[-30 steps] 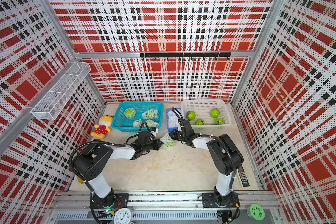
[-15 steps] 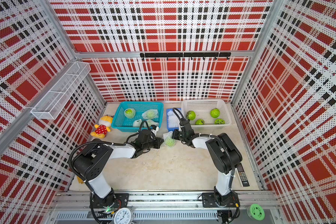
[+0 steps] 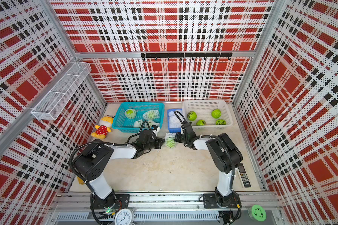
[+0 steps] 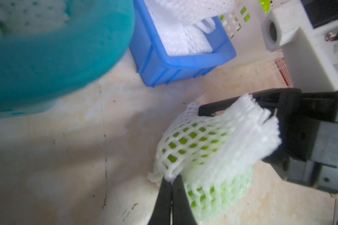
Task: Sleeve custard apples in foam nets
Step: Put on the foam net on the custard apple.
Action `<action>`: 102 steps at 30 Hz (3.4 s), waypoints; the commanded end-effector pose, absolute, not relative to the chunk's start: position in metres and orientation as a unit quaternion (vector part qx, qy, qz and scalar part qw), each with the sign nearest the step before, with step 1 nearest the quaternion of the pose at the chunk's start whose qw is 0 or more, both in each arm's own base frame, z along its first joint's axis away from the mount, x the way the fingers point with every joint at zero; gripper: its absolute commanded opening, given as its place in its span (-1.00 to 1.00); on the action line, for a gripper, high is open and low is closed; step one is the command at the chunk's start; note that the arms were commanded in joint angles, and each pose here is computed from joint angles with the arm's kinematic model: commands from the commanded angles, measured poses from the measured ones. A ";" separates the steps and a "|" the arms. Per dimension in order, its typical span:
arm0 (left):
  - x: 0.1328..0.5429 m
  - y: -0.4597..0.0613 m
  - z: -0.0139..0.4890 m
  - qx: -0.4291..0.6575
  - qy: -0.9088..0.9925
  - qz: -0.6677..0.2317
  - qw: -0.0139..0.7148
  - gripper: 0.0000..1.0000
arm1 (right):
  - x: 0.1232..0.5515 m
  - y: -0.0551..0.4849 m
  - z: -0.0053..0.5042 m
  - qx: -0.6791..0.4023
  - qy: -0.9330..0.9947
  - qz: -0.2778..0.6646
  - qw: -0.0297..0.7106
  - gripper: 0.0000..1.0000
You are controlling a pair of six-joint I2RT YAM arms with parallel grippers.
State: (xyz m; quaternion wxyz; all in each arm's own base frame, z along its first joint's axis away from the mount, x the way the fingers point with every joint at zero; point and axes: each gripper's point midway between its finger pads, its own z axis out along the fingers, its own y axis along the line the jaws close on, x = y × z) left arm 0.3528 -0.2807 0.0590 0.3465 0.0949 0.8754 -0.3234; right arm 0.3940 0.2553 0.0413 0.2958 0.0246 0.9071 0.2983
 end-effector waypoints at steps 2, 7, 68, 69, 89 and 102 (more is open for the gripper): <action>0.345 -0.279 0.045 0.096 0.885 -0.314 0.330 -1.00 | 0.378 0.243 0.017 0.035 0.922 0.274 0.272 -1.00; 0.336 -0.277 0.040 0.097 0.889 -0.310 0.323 -1.00 | 0.373 0.241 0.016 0.039 0.921 0.278 0.271 -1.00; 0.283 -0.265 0.030 0.124 0.898 -0.283 0.312 -1.00 | 0.334 0.238 0.043 0.014 0.919 0.247 0.309 -0.54; 0.283 -0.266 0.031 0.125 0.898 -0.285 0.311 -1.00 | 0.334 0.237 0.044 0.015 0.918 0.246 0.311 -0.53; 0.287 -0.278 0.033 0.136 0.896 -0.297 0.302 -0.60 | 0.309 0.243 0.158 -0.158 0.837 0.276 0.445 0.67; 0.274 -0.241 0.108 0.124 0.873 -0.275 0.382 0.30 | 0.292 0.243 0.159 -0.200 0.837 0.270 0.431 0.96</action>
